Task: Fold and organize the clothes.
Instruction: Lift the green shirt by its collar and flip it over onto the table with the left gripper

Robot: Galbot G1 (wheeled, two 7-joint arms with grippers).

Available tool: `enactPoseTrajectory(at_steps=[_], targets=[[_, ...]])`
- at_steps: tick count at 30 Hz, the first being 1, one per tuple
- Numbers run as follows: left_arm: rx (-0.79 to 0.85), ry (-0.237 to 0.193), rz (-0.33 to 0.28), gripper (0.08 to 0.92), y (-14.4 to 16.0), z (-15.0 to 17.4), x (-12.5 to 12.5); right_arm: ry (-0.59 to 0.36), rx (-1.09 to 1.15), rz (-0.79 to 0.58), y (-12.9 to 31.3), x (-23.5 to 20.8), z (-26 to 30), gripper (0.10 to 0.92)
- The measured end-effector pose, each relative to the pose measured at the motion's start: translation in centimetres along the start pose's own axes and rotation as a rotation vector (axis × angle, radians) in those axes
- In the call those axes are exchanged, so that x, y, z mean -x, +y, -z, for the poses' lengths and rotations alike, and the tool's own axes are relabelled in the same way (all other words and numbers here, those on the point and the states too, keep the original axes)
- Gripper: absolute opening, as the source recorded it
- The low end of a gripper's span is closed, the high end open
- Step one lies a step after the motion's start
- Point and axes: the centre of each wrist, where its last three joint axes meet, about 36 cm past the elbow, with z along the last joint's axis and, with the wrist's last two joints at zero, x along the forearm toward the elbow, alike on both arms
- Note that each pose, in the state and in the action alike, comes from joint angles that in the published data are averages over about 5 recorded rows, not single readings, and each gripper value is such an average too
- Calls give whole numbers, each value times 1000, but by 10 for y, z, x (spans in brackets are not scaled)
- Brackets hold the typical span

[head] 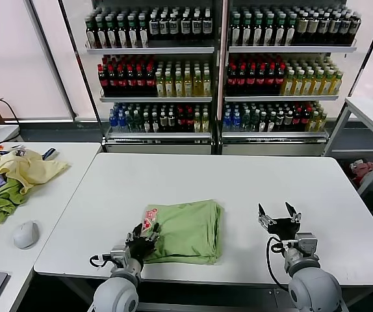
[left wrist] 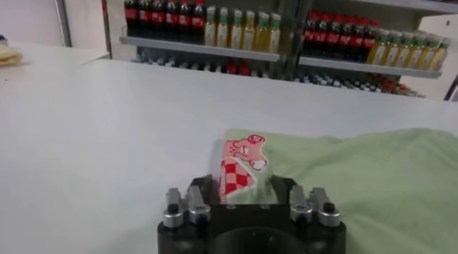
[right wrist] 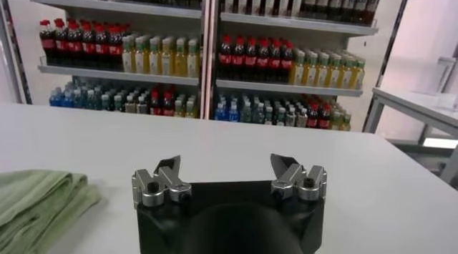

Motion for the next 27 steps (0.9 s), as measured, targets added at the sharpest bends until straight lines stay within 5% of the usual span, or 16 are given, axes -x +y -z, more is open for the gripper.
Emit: enactPoseTrajectory(at_steps=[15,27], targets=[[-223,-20,-9,120,25,13,-11,-6,3,5,3,-3,4,823],[-399,-141,61,95,116,79,-40,-22,13,16,7,0,7,823]])
